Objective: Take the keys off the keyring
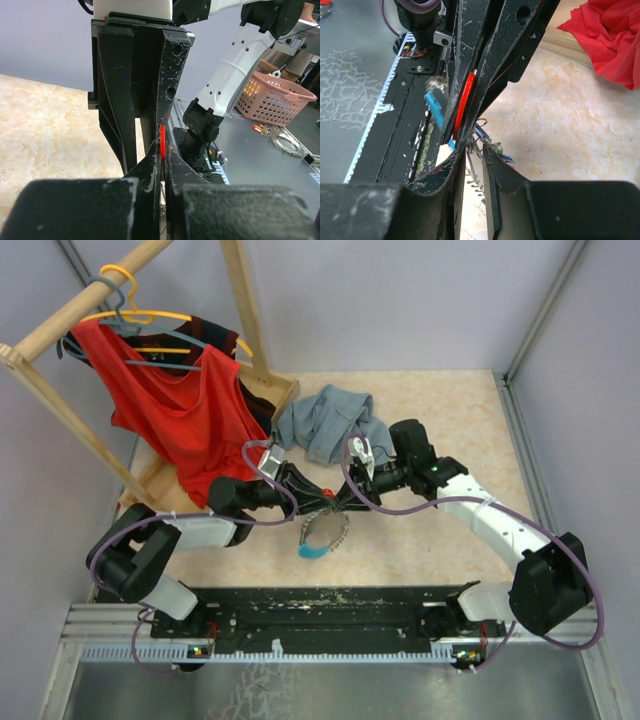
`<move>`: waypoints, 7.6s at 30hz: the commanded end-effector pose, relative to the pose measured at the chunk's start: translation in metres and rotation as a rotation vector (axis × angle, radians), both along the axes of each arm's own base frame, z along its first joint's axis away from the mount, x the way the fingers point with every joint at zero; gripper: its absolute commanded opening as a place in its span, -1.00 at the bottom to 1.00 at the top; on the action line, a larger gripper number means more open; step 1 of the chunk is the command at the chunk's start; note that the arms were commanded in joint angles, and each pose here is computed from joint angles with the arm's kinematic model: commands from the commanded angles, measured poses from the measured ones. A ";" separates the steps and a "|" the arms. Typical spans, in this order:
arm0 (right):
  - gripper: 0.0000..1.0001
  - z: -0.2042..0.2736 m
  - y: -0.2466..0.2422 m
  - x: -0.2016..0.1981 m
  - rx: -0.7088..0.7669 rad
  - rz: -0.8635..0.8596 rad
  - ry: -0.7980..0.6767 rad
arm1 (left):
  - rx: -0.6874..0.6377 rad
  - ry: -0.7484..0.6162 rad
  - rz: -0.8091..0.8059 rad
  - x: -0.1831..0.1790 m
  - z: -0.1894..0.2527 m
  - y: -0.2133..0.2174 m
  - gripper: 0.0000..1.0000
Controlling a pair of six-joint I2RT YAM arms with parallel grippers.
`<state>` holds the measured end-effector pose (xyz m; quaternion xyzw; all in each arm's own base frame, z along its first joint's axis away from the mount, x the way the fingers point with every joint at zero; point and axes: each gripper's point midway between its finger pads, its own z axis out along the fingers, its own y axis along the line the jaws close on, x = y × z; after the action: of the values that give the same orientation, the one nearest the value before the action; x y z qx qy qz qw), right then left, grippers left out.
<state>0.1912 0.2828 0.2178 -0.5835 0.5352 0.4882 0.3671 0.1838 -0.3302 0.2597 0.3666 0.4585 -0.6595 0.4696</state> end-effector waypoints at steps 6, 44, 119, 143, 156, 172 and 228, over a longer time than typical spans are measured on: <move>-0.77 0.028 0.008 -0.005 0.077 0.054 -0.072 | -0.178 -0.228 -0.022 -0.018 0.049 0.006 -1.00; -1.00 0.024 0.002 0.016 0.031 -0.056 -0.074 | -0.085 -0.240 0.067 -0.025 0.023 0.035 -1.00; -1.00 0.026 0.007 -0.029 0.126 0.191 -0.123 | -0.031 -0.298 0.056 -0.020 0.022 0.030 -1.00; -1.00 -0.013 0.016 -0.015 0.027 0.125 -0.168 | 0.002 -0.350 0.084 -0.011 0.039 0.027 -1.00; -0.77 -0.005 0.019 -0.021 0.063 0.146 -0.115 | -0.037 -0.309 0.050 -0.018 0.038 0.016 -1.00; -0.57 0.008 0.015 -0.025 0.101 0.167 -0.078 | 0.079 -0.358 0.139 -0.016 0.036 -0.006 -1.00; -0.73 0.031 0.002 -0.013 0.090 0.096 -0.127 | 0.146 -0.362 0.203 -0.014 0.030 0.000 -1.00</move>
<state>0.1739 0.2815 0.2090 -0.6124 0.5038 0.4932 0.3576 0.1705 -0.3288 0.2660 0.4678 0.4748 -0.4963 0.5563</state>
